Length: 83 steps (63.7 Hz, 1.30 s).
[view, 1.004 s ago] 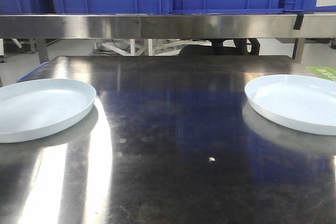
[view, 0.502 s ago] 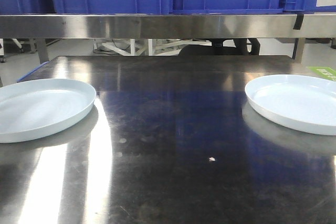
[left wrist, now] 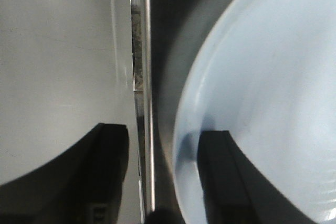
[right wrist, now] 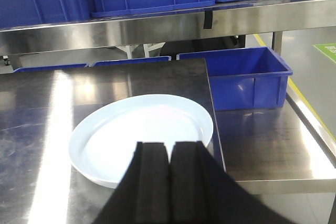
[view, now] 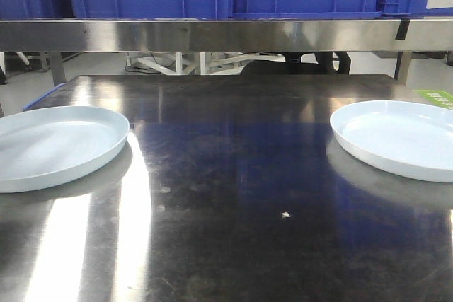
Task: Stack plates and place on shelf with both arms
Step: 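Lower the left gripper to the rim of the plate nearest it and grasp, then lift the plate with the left gripper and set it on the table center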
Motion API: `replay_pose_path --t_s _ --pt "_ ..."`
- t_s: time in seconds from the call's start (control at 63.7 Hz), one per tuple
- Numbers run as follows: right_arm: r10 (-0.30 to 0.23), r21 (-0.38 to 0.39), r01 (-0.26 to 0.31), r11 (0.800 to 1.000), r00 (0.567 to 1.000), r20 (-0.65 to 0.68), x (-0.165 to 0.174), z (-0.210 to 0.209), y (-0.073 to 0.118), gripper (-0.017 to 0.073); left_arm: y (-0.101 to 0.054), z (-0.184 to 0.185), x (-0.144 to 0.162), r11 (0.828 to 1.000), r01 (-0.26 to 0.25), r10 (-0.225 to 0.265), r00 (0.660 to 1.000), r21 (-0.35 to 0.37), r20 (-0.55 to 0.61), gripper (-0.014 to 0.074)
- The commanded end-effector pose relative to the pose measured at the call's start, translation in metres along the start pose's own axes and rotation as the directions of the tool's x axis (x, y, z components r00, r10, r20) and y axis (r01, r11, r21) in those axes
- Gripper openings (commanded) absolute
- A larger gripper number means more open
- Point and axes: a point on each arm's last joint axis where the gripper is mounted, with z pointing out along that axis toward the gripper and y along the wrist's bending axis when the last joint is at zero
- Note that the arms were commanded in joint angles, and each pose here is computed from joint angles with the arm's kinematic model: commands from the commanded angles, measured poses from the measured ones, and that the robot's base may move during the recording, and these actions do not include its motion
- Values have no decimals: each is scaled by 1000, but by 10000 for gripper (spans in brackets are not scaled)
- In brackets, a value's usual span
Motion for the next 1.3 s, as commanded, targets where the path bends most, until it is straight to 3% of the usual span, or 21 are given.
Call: replay_pose_path --t_s 0.0,0.204,0.486,0.8,0.926,1.051,1.177,1.287 --pt "-13 -4 14 1000 995 98 -8 -2 0 53 -4 -21 -5 1000 12 -13 997 10 78 382" --pt "-13 -4 14 1000 995 98 -8 -2 0 53 -4 -20 -5 1000 13 -13 997 11 74 349" --pt "-13 -4 14 1000 995 98 -8 -2 0 53 -5 -20 -4 1000 12 -13 998 14 60 77" --pt "-13 -4 14 1000 995 98 -8 -2 0 53 -10 -40 -7 999 -3 3 1000 44 1 81" --pt "-13 -4 14 1000 995 98 -8 -2 0 53 -17 -50 -12 994 14 -16 1000 111 18 81" --pt "-13 -4 14 1000 995 98 -8 -2 0 53 -26 -61 -18 980 23 -32 998 196 46 81" --pt "-13 -4 14 1000 995 98 -8 -2 0 53 -42 -70 -24 945 32 -61 995 325 78 81" --pt "-13 -4 14 1000 995 98 -8 -2 0 53 -58 -71 -26 919 -1 -39 995 393 93 81"
